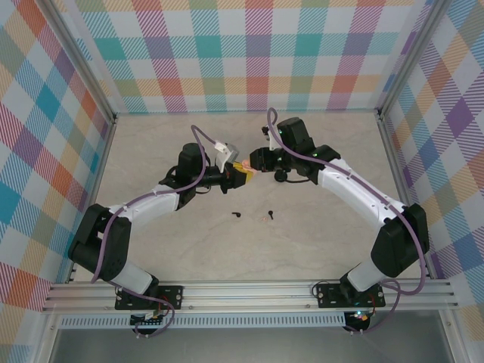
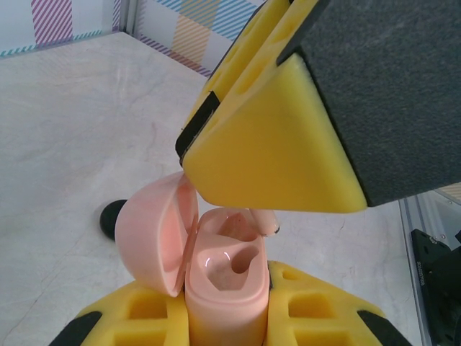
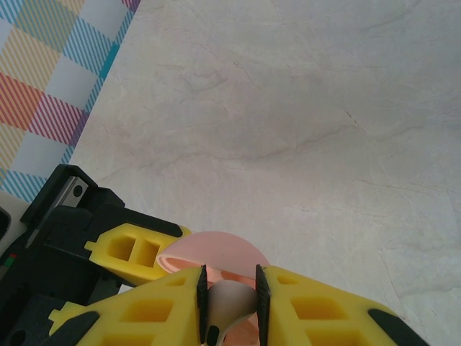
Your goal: Insert wireless bluetooth earbuds into charging case
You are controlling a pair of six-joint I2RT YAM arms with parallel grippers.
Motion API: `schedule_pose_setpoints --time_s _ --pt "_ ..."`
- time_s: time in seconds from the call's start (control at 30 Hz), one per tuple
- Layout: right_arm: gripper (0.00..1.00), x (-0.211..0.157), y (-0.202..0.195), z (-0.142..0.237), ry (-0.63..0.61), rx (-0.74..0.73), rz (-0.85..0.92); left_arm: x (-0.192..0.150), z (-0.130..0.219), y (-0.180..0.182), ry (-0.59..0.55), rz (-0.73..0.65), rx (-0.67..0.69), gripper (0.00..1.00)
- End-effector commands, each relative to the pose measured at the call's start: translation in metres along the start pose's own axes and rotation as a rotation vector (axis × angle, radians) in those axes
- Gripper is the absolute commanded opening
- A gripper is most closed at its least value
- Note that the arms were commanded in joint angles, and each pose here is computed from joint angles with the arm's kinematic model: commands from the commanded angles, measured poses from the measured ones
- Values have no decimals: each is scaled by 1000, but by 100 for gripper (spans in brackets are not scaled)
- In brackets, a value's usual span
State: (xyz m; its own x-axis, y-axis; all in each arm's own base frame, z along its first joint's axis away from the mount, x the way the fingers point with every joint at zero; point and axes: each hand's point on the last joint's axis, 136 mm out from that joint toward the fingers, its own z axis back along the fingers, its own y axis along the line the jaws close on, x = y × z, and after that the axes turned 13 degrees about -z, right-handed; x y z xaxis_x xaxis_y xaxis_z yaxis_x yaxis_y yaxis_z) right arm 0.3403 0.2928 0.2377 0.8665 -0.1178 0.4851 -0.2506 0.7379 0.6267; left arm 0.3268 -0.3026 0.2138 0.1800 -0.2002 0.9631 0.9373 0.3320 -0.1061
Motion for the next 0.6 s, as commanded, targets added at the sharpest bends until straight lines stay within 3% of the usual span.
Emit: schedule_pose_setpoints --time_s 0.0,0.57 --pt "27 -1 4 6 -12 2 29 20 -1 0 -49 -37 -8 8" --pt "26 19 11 23 -177 34 -7 14 -5 5 -53 29 10 8"
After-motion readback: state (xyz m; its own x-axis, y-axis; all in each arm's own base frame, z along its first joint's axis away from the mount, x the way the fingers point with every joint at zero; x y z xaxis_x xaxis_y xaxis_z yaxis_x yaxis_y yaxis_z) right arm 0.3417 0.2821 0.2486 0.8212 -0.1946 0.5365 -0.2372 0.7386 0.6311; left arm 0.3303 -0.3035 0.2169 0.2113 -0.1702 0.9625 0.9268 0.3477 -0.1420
